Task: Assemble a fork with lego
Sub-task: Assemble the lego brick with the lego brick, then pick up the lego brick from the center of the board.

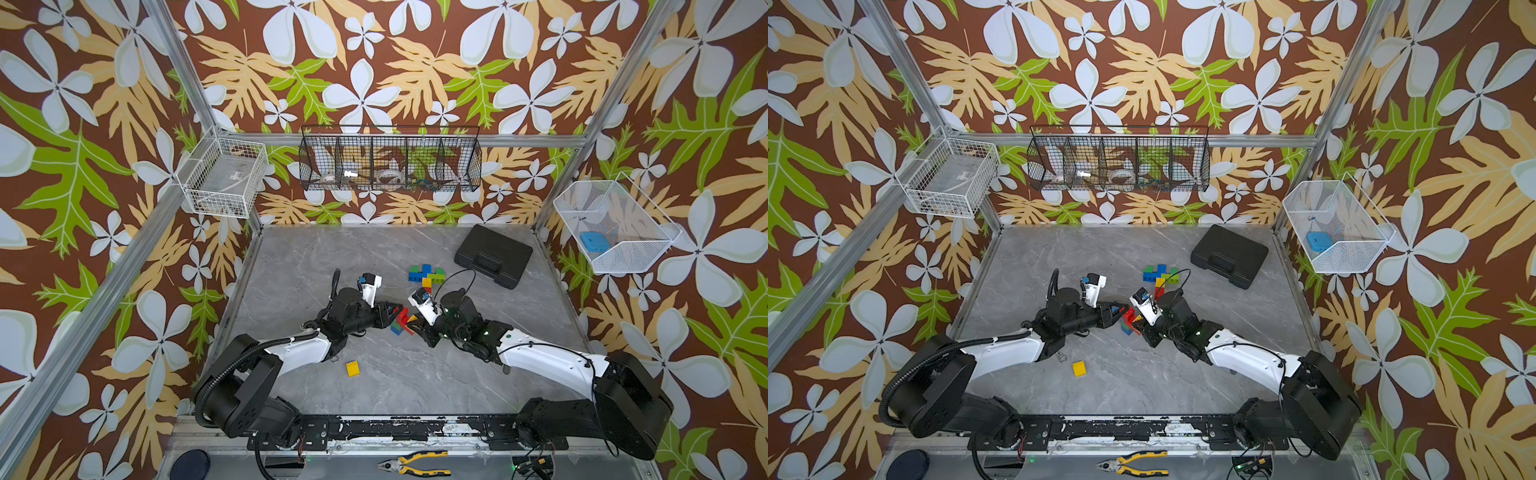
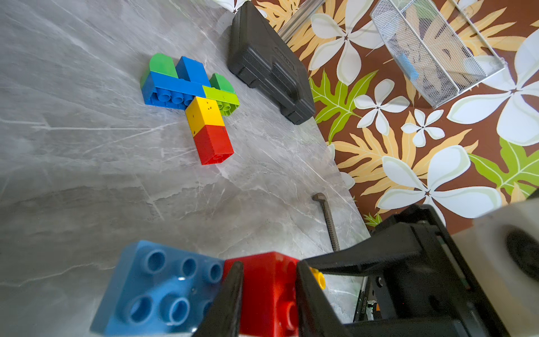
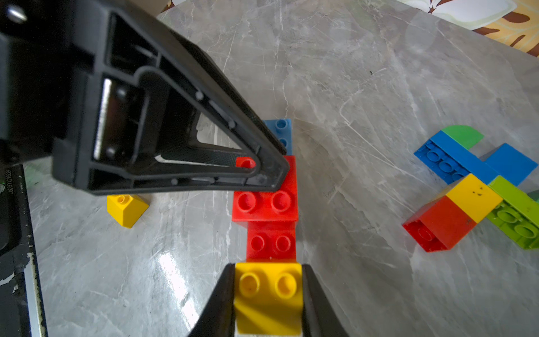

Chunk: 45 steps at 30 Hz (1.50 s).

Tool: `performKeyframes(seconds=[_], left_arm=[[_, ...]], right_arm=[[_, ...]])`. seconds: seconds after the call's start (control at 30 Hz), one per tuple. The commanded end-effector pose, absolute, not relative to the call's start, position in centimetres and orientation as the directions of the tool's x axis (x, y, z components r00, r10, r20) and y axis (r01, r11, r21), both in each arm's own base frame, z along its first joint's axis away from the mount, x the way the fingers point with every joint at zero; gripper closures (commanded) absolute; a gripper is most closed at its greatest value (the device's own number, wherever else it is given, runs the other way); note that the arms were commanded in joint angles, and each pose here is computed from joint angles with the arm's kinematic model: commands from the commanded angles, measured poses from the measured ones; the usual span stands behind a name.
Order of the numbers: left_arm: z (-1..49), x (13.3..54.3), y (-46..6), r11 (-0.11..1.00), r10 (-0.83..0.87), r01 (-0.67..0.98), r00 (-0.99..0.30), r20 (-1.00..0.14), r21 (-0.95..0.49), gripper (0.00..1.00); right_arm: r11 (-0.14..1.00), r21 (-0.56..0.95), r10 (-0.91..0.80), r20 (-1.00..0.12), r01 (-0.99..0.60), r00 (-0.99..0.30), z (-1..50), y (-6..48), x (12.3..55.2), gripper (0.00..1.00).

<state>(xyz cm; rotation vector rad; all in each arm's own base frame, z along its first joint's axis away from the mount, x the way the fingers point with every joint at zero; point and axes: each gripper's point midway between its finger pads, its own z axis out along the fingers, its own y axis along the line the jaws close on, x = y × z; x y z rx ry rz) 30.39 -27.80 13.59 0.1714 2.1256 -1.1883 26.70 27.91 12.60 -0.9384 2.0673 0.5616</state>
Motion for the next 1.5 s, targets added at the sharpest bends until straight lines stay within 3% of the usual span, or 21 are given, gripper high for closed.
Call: performKeyframes(seconds=[0.0, 0.33, 0.63, 0.73, 0.8, 1.47], left_arm=[[8.5, 28.6, -26.0, 0.68, -0.146, 0.287, -0.849, -0.508, -0.675, 0.69], [8.4, 28.6, -25.9, 0.681, -0.146, 0.286, -0.849, -0.508, -0.674, 0.69], [8.4, 28.5, -25.8, 0.683, -0.148, 0.285, -0.847, -0.51, -0.672, 0.69], [8.4, 28.4, -25.7, 0.684, -0.148, 0.286, -0.846, -0.512, -0.671, 0.69], [8.5, 28.5, -25.7, 0.684, -0.15, 0.286, -0.845, -0.514, -0.671, 0.69], [8.8, 28.6, -25.7, 0.687, -0.154, 0.278, -0.847, -0.508, -0.672, 0.69]], right_arm=[[0.645, 0.055, -0.517, -0.703, -0.762, -0.489, 9.6, 26.1, 25.4, 0.93], [0.65, 0.066, -0.504, -0.708, -0.757, -0.495, 9.7, 26.3, 25.6, 0.88], [0.644, 0.096, -0.417, -0.788, -0.759, -0.453, 13.3, 27.8, 26.5, 0.58], [0.637, 0.101, -0.394, -0.81, -0.764, -0.435, 14.7, 28.5, 27.0, 0.32], [0.637, 0.104, -0.374, -0.825, -0.764, -0.424, 15.5, 28.8, 27.3, 0.26], [0.707, 0.085, -0.273, -0.883, -0.702, -0.382, 18.5, 27.3, 28.1, 0.23]])
